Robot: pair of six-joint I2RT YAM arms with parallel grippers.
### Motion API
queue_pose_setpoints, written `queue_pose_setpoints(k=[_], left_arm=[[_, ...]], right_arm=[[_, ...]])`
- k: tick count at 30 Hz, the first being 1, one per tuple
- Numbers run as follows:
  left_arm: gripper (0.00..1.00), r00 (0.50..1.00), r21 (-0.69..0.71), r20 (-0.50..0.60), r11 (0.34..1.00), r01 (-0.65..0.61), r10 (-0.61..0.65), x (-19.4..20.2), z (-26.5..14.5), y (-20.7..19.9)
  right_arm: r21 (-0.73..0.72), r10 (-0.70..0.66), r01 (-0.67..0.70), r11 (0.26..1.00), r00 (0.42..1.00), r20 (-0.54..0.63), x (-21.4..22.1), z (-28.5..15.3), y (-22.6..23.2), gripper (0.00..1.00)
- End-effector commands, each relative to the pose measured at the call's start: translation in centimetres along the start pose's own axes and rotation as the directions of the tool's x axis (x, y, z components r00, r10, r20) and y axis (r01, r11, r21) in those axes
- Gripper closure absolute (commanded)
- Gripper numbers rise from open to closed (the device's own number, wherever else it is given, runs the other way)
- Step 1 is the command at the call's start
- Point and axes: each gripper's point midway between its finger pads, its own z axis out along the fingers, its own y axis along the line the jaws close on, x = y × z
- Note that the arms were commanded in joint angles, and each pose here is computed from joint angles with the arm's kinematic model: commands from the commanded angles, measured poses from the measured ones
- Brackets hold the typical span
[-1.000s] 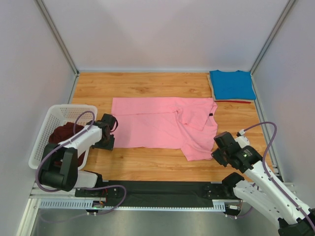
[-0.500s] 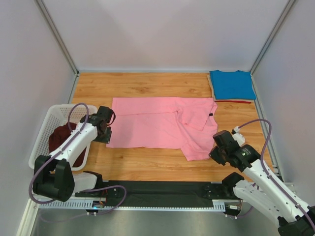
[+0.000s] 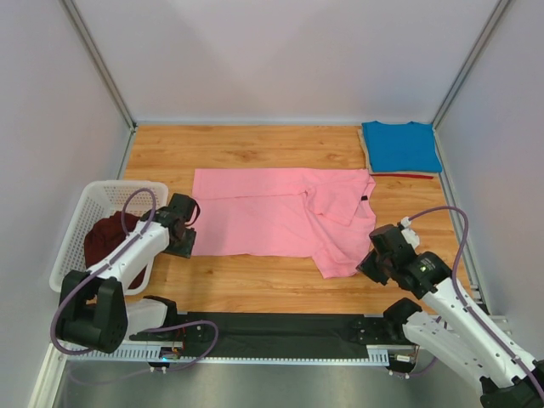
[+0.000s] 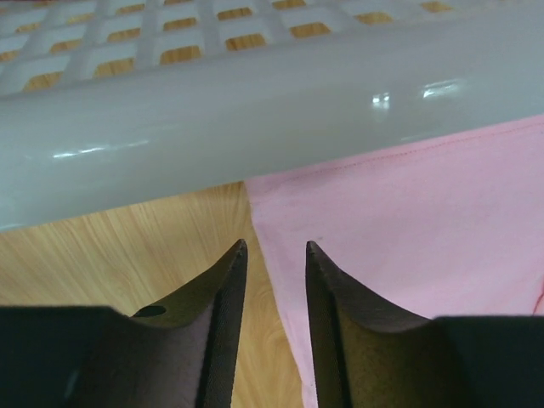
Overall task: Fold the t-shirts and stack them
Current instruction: Fold the tshirt
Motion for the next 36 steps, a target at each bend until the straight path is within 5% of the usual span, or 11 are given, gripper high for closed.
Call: queue_pose_setpoints(k=[1,21,25,29,36], left_arm=[[0.58,0.999,0.042,-0.008,0.998,0.038,-0.038,0.1,0.1,-1.5],[0.55,0.996,-0.162,0.076,0.985,0.055,-0.044,0.0,3.4,1.3],[0.67,0.996,-0.158,0.084,0.987,0.042,-0.029,-0.2,3.6,1.2],[1.00,0.996,-0.146,0.090,0.989,0.029,-0.016,-0.4,3.3,1.1],[1.00,0.988,-0.126,0.150,0.992,-0.018,0.037,-2.4,0.1,-0.2]], right_arm=[[-0.050,0.000,0.000,0.999,1.000,0.018,-0.4,-0.1,1.0,1.00],[-0.086,-0.025,0.026,0.996,1.000,0.015,-0.6,0.2,2.4,1.00],[-0.083,-0.028,0.029,0.996,0.999,0.022,-0.8,0.1,2.4,1.00],[-0.073,-0.031,0.033,0.997,0.999,0.027,-0.8,0.1,2.0,1.00],[-0.055,-0.081,0.079,0.995,0.996,-0.026,0.2,0.4,1.6,1.00]])
